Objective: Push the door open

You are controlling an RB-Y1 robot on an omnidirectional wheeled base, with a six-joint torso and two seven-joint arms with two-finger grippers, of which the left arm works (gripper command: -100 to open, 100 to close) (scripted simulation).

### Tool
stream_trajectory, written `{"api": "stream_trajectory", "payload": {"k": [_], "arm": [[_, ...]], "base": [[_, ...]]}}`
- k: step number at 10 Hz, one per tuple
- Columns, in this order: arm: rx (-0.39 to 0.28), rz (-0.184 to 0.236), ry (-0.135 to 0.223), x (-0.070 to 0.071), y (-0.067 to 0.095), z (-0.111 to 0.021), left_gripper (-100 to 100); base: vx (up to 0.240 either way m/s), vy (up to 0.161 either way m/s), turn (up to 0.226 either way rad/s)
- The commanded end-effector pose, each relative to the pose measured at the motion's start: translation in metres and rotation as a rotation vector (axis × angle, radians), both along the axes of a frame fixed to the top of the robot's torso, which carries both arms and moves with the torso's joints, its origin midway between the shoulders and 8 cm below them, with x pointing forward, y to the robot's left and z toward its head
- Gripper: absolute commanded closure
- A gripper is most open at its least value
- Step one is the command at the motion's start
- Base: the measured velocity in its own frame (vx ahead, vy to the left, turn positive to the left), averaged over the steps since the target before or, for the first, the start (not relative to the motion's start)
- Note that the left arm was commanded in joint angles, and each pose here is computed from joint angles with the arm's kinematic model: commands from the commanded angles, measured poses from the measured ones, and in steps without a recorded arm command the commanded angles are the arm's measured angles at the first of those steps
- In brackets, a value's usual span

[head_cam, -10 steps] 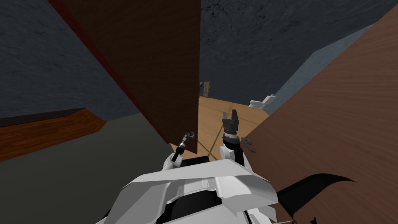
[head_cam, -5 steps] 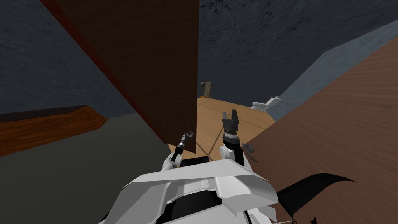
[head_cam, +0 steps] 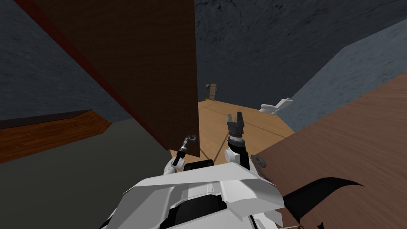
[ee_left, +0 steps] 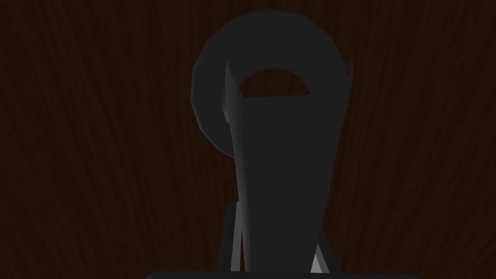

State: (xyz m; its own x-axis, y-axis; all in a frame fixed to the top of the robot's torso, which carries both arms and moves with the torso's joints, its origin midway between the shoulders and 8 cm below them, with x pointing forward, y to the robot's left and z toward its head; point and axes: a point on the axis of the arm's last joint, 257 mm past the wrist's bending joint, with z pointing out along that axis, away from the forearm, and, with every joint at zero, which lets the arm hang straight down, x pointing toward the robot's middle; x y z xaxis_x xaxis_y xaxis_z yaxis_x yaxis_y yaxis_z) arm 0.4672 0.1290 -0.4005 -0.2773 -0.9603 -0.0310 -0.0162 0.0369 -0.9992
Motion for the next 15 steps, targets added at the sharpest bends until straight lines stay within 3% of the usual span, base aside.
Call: {"api": "stream_trajectory", "payload": {"k": [1, 2, 8, 15], "arm": [[0.012, 0.032, -0.020, 0.009, 0.020, 0.006, 100], [0.012, 0.032, -0.020, 0.009, 0.020, 0.006, 100], [0.026, 0.125, -0.026, 0.017, 0.062, 0.008, 100], [0.012, 0.201, -0.028, 0.020, 0.085, 0.010, 100]], "base": [[0.182, -0.087, 0.047], [0.140, -0.073, 0.034], [0.179, -0.118, 0.071], [0.125, -0.097, 0.060]]}}
